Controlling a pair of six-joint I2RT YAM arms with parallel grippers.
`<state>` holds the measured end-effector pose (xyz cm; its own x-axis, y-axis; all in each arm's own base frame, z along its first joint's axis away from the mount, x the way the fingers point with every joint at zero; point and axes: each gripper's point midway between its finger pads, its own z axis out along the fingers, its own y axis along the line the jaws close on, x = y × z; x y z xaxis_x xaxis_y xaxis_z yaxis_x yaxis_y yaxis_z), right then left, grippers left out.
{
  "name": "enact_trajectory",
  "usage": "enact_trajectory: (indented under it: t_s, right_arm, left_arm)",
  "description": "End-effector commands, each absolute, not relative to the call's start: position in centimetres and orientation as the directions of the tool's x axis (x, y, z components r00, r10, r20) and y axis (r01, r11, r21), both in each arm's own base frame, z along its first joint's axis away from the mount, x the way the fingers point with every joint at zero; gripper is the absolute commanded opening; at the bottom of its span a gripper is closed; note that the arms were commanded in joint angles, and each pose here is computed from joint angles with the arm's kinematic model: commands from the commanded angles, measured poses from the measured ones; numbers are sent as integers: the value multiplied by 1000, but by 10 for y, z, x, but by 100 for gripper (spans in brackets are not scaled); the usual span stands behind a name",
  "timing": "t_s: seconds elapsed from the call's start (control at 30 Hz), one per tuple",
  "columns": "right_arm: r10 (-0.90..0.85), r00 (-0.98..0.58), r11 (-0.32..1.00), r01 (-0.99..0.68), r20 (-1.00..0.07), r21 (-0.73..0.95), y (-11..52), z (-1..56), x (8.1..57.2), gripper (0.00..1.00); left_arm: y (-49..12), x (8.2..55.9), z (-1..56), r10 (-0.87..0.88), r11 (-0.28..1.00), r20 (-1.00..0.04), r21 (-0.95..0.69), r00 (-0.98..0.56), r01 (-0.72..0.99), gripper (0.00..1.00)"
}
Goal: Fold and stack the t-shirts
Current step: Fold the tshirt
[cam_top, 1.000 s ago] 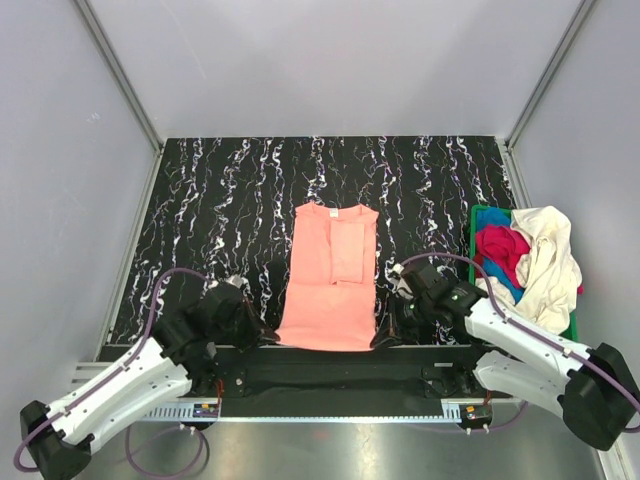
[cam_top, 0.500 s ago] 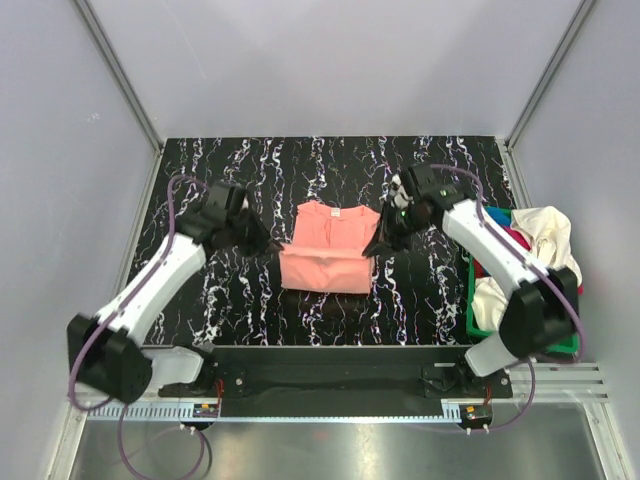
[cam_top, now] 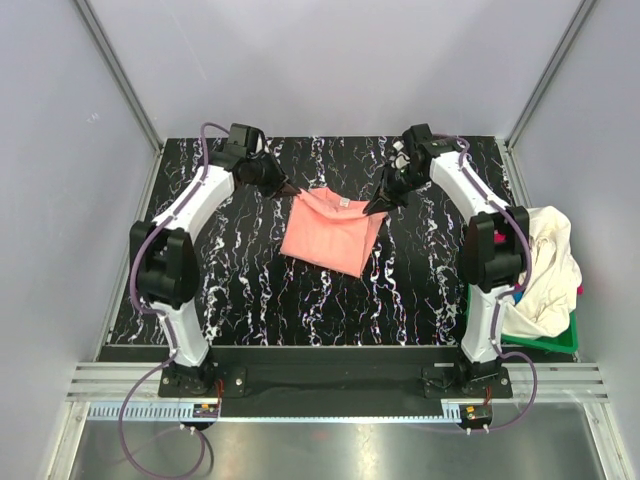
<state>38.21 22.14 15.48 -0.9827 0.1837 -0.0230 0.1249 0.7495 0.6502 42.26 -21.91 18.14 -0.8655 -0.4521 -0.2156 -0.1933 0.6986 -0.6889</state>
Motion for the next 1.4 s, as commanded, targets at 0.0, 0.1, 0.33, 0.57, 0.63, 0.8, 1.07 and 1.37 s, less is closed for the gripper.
enact_trajectory:
  t_s: [0.0, 0.1, 0.33, 0.57, 0.63, 0.8, 1.07, 1.37]
  right_arm:
    - [188, -982, 710, 124, -17, 693, 219, 156, 403, 0]
    - [206, -978, 708, 152, 3, 690, 216, 142, 416, 0]
    - [282, -959, 702, 203, -6, 682, 196, 122, 442, 0]
    - [367, -930, 682, 266, -4, 681, 174, 92, 468, 21]
    - [385, -922, 727, 266, -54, 633, 151, 77, 487, 21]
    - [356, -925, 811, 235, -133, 536, 108, 88, 496, 46]
    - [290, -951, 762, 161, -109, 627, 137, 94, 445, 78]
    - [178, -983, 743, 112, -34, 660, 200, 73, 375, 76]
  left_arm:
    - [-233, 450, 183, -394, 665, -234, -740, -889, -100, 0]
    - [-240, 474, 168, -376, 663, -234, -744, -896, -83, 0]
    - [-260, 518, 166, -364, 619, -293, -785, -884, 5, 0]
    - [-269, 558, 139, -394, 612, -308, -791, -866, 3, 20]
    - [-259, 568, 139, -412, 659, -367, -752, -834, 5, 44]
    - [-227, 562, 186, -306, 807, -573, -580, -760, 113, 69]
    - [-223, 494, 125, -80, 794, -517, -550, -852, 260, 70]
    - [-204, 472, 61, 61, 841, -471, -451, -880, 300, 68]
